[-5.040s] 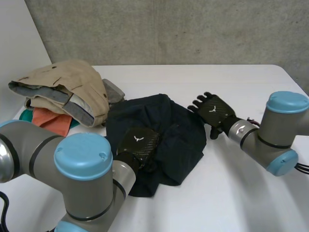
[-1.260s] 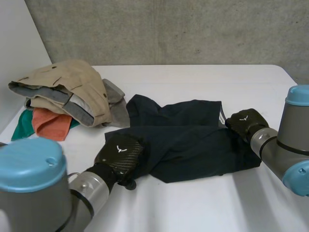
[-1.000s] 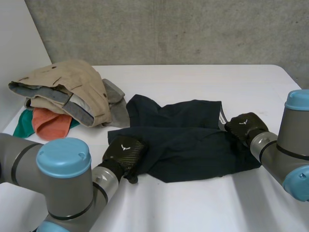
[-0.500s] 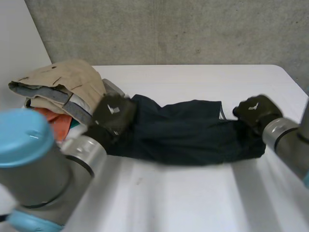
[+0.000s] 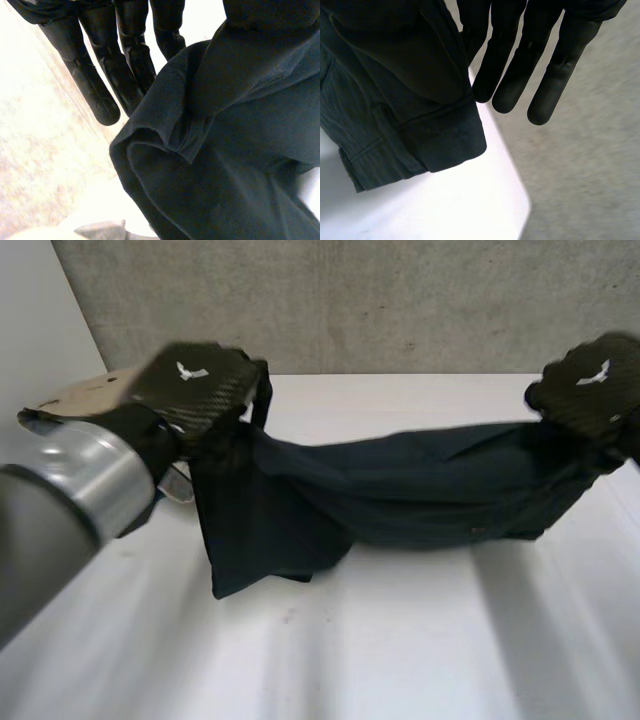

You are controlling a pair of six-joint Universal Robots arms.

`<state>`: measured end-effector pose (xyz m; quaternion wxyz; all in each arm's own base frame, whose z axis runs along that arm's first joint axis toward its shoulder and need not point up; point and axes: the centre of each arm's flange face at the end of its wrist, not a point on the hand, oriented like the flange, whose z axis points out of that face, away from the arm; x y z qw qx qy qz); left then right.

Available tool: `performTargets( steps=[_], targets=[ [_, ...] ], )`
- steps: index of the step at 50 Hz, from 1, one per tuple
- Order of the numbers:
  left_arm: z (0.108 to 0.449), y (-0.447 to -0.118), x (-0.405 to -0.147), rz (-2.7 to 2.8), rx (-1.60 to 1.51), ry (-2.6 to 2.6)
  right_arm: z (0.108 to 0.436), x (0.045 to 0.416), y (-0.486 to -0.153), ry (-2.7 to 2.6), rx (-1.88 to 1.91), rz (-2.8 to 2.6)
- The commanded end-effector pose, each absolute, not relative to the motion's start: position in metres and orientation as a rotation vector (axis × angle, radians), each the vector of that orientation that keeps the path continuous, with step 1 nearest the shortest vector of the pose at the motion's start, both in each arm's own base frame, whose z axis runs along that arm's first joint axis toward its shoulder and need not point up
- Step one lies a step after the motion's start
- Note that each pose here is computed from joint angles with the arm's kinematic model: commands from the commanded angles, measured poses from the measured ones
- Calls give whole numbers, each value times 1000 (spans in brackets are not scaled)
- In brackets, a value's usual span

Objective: Fold the laundry.

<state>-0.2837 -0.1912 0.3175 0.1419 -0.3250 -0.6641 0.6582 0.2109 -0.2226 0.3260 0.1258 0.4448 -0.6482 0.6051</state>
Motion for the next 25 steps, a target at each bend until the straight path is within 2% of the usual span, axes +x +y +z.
performTargets(
  steps=[1, 5, 7, 11, 12, 13, 15, 17, 21, 25],
  targets=[
    [262, -252, -312, 1922, -1030, -1956, 273, 227, -274, -1970, 1305, 1706],
    [270, -297, -328, 2179, -1027, -1781, 279, 235, -313, -1848, 1146, 1865],
    [296, -319, -338, 2390, -973, -1578, 290, 239, -330, -1768, 1055, 1967],
    [369, -343, -338, 2721, -821, -1136, 339, 256, -353, -1479, 876, 2246],
    [383, -346, -336, 2769, -793, -1052, 364, 260, -356, -1331, 799, 2350],
    [407, -346, -334, 2834, -754, -917, 375, 261, -357, -1264, 757, 2394],
    [422, -343, -334, 2859, -742, -843, 402, 263, -356, -1105, 652, 2491],
    [433, -340, -333, 2871, -726, -804, 412, 263, -355, -1042, 609, 2527],
    [430, -335, -330, 2836, -732, -850, 411, 270, -352, -1033, 612, 2550],
    [398, -332, -328, 2744, -779, -993, 385, 275, -354, -1133, 685, 2510]
  ],
)
